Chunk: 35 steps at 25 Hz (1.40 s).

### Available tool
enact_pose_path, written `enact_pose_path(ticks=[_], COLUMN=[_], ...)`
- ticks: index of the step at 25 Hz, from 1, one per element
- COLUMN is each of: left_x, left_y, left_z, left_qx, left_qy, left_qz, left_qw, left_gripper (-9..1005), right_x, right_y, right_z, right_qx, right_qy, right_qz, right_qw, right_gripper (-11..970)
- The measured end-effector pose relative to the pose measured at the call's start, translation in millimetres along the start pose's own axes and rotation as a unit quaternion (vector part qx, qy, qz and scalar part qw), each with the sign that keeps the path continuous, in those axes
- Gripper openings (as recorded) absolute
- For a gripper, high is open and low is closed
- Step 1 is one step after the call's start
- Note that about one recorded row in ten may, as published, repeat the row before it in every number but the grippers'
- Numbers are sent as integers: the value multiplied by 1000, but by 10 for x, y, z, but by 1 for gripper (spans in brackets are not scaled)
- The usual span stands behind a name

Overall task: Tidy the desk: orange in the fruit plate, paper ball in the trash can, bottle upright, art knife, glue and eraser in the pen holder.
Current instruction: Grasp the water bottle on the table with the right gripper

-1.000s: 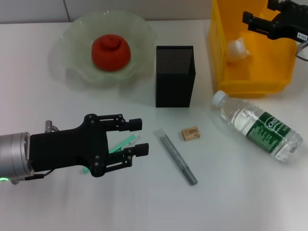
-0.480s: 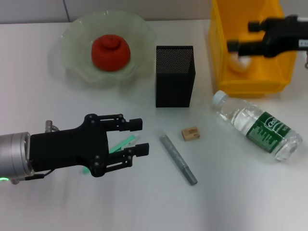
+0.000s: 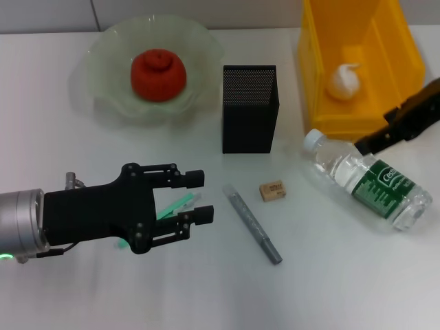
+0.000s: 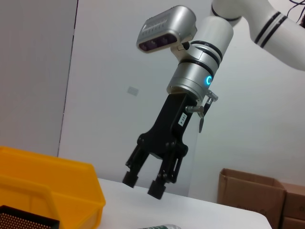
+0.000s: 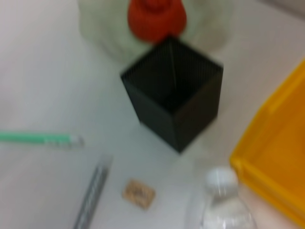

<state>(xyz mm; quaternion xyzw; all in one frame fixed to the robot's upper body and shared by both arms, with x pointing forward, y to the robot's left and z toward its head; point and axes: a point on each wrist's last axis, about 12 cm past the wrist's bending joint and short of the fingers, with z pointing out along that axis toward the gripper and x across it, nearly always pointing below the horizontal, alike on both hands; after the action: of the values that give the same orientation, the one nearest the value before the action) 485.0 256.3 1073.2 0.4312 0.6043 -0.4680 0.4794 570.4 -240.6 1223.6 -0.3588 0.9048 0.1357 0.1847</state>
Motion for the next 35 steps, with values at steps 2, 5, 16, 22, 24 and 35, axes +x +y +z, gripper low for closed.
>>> enact_pose_path(ticks=[2, 5, 16, 22, 24, 35], left_x=[1, 7, 15, 9, 7, 7], left_y=[0, -5, -11, -1, 2, 7], left_z=[2, 0, -9, 1, 5, 12], left_qx=[0, 0, -2, -1, -1, -3], left_qy=[0, 1, 1, 2, 2, 3], left_qz=[0, -1, -2, 0, 0, 0], left_qw=[1000, 1000, 1000, 1000, 1000, 1000], left_gripper=[526, 526, 526, 526, 526, 526], right_x=[-8, -8, 9, 23, 26, 7], right_y=[25, 44, 54, 30, 19, 5], right_z=[25, 66, 194, 316, 350, 652], right_qx=[7, 22, 61, 62, 62, 51], right_qy=[26, 55, 125, 141, 142, 162], right_qz=[4, 10, 13, 14, 15, 8], right_qw=[1000, 998, 990, 988, 988, 985], right_gripper=[824, 824, 823, 823, 824, 824])
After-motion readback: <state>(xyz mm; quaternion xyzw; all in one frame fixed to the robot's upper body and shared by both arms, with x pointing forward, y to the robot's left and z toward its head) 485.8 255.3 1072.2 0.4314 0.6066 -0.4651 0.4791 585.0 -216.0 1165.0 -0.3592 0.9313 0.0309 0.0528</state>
